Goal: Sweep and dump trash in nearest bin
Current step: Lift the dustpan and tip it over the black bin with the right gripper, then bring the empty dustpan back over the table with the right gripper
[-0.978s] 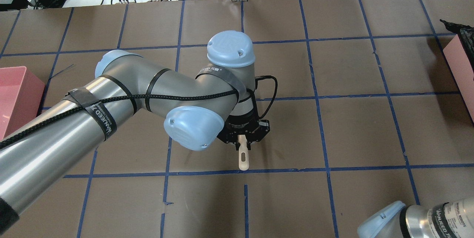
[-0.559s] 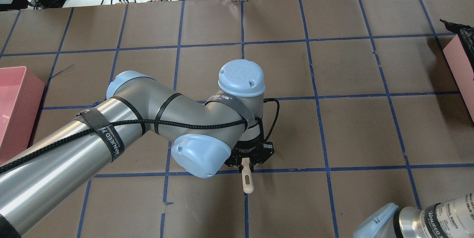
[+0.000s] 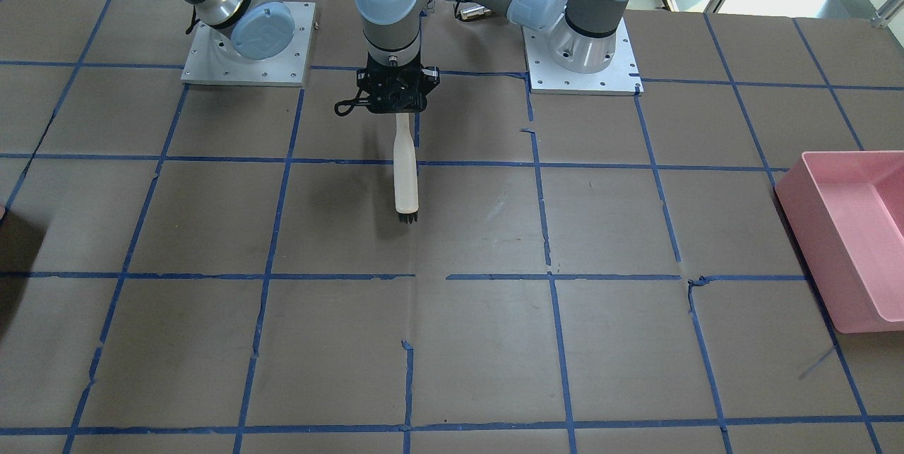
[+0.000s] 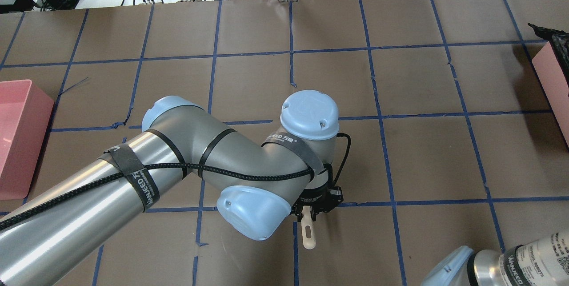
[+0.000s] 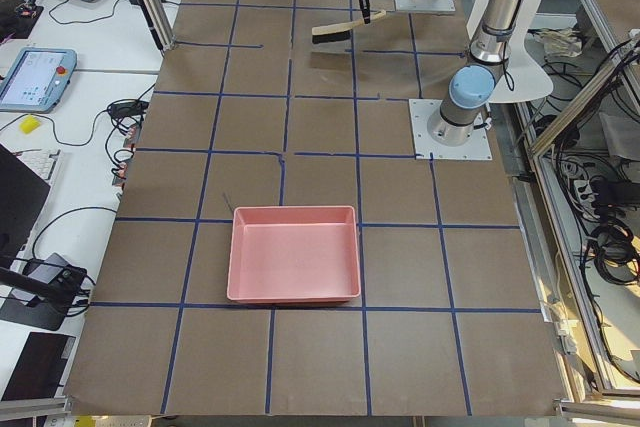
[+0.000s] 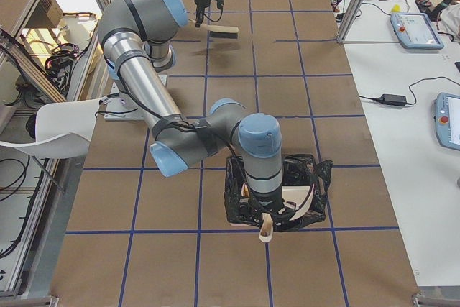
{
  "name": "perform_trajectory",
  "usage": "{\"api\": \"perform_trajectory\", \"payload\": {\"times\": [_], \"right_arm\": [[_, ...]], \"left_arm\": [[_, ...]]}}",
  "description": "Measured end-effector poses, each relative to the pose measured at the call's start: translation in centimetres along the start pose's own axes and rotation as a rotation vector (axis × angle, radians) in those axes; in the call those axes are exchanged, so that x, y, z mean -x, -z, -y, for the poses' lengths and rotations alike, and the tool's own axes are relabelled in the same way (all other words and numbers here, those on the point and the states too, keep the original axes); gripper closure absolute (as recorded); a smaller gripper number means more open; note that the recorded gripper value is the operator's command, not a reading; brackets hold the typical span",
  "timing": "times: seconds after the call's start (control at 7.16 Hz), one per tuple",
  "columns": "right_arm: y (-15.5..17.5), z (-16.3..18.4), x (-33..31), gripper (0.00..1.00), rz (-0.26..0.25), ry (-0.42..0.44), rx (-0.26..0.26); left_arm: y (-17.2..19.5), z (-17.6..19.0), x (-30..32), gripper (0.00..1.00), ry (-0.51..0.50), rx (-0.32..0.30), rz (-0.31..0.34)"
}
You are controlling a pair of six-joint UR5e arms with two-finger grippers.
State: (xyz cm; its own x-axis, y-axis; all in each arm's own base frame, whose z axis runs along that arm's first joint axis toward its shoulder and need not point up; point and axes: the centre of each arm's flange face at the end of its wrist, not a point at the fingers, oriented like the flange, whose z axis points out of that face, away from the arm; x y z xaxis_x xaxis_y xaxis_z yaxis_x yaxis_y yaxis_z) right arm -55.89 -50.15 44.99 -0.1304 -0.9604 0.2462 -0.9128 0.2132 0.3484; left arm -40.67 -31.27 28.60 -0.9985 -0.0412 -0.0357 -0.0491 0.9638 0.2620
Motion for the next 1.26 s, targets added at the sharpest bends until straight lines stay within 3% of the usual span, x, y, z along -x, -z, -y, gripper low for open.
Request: {"api": "perform_trajectory", "payload": {"times": [0.42, 0.7, 0.98, 1.26], "right_arm": [[2.5, 1.6, -0.9, 1.0, -0.082, 0.149, 0.071], [3.8, 2.7, -1.9, 1.0, -0.132, 0.266, 0.133], [4.5, 2.7, -2.3, 1.0, -0.162, 0.323, 0.178], [7.3, 2.8, -2.5, 1.0, -0.21, 0.336, 0.191]], "left_arm": [[-1.9, -0.3, 0.6, 0.98, -0.099, -0.03, -0.017], [-3.3, -0.5, 1.3, 0.98, -0.105, -0.044, -0.023], [-3.3, -0.6, 1.6, 0.98, -0.093, -0.052, -0.025], [-3.2, -0.6, 1.7, 0.98, -0.081, -0.054, -0.024]]}}
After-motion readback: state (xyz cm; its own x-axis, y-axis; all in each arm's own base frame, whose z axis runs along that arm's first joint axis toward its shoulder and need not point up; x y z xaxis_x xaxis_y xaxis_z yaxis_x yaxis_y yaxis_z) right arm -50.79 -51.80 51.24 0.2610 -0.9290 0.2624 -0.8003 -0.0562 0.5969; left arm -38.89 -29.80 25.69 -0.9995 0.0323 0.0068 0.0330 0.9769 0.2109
